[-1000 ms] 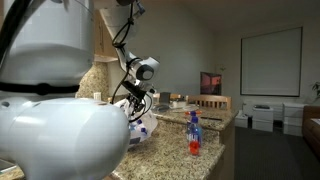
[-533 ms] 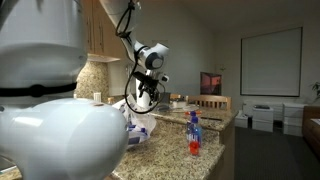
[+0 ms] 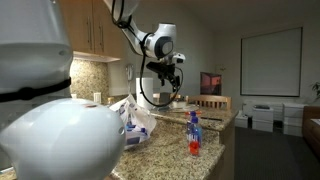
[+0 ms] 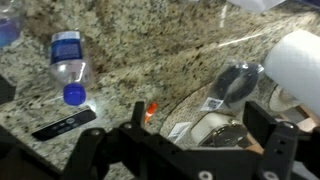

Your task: Put the plastic bottles into the plastic bag

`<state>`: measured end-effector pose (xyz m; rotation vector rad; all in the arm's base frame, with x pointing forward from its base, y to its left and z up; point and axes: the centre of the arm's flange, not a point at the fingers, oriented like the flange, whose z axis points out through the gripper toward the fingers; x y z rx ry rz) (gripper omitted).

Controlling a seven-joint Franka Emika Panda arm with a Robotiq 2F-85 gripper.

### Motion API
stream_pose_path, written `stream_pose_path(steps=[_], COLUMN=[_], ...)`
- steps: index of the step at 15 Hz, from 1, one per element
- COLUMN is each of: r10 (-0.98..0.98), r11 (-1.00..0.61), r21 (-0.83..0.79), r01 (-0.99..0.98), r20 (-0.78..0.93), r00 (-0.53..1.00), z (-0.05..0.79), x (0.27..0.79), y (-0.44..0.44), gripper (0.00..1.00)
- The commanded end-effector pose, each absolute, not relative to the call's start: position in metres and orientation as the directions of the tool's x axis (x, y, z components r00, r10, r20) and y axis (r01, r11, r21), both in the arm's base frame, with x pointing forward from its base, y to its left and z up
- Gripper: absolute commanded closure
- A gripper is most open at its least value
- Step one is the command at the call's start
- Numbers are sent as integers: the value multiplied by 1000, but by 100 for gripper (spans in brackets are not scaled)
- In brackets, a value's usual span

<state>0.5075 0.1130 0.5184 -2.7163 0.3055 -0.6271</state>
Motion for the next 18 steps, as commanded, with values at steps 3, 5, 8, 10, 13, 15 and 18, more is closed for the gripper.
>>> stream_pose_path(steps=[3, 5, 8, 10, 13, 15, 18], r10=[-354, -377, -409, -422, -411, -397, -384], r11=[-935, -916, -888, -885, -896, -902, -908], r21=[-159, -79, -11, 1, 13, 26, 30], r01=[-317, -393, -460, -466, -445, -431, -419], r20=[483, 501, 478, 425, 356, 343, 342], r00=[801, 779, 777, 801, 839, 851, 858], z=[487, 476, 460, 448, 430, 421, 414], x=[516, 521, 527, 530, 534, 539, 549], y=[73, 57, 42, 42, 53, 60, 66], gripper=[0, 0, 0, 0, 0, 0, 7])
